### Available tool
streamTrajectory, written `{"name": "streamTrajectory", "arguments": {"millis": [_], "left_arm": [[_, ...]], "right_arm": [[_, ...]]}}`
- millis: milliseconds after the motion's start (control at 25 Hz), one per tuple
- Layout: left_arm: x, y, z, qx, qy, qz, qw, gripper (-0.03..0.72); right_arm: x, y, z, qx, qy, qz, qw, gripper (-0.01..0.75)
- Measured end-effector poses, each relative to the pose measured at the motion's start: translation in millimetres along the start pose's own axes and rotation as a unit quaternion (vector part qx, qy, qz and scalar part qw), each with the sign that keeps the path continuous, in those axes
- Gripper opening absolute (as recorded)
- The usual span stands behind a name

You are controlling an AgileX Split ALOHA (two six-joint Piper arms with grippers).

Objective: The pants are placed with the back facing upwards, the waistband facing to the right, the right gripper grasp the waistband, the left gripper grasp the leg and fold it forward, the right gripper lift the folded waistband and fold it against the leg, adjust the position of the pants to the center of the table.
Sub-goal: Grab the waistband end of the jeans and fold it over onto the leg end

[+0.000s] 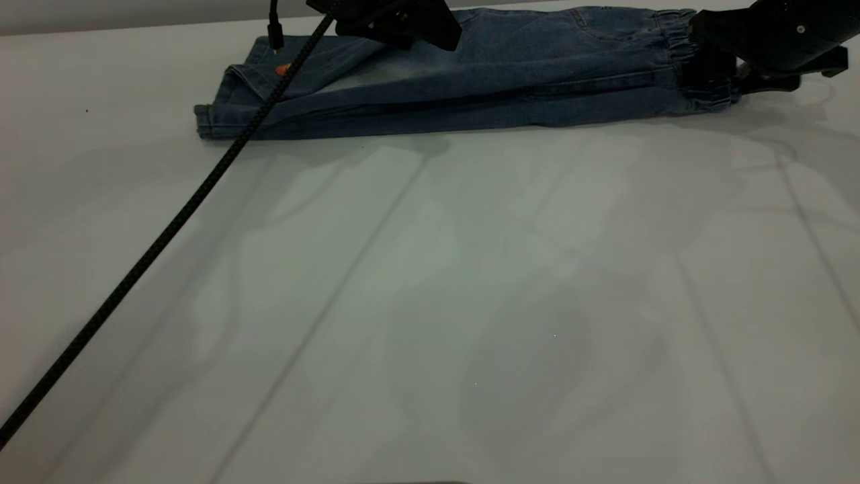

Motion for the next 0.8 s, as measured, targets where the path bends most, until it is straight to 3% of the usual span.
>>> {"name": "streamTrajectory", "arguments": {"millis": [120, 320, 600, 800], "left_arm": [[0.0, -0.1, 0.1, 0.000, -0.001, 0.000, 1.000, 0.514], [2.0, 2.5, 2.2, 0.008, -0.006, 0.004, 1.000, 0.514], [34.3, 41.1, 19.2, -0.001, -0.023, 0.042, 0.999, 0.514], [40.0, 43.0, 10.9, 0.000, -0.013, 0.046, 0.999, 0.514]], "right_arm": [[-2.9, -1.9, 1.2, 0.001, -0.008, 0.000, 1.000, 0.113], [-28.6, -9.7, 7.9, -0.020, -0.058, 0.008, 0.998, 0.106], [-111.4, -50.9, 36.7, -0.075, -0.147, -0.036, 0.986, 0.102], [-138.5, -58.5, 58.5, -0.100, -0.184, -0.047, 0.977, 0.102]]}}
Point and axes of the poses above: a point on each arm's last joint axis where the gripper is mounted, x pointing out along that axis toward the gripper, z along the wrist's bending axis when the last joint is at zero, y = z × x, the point moved 2 cm from there along x, pointing out along that axis toward the gripper, and after that the axes turned 5 degrees about -x, right-handed, at the moved point
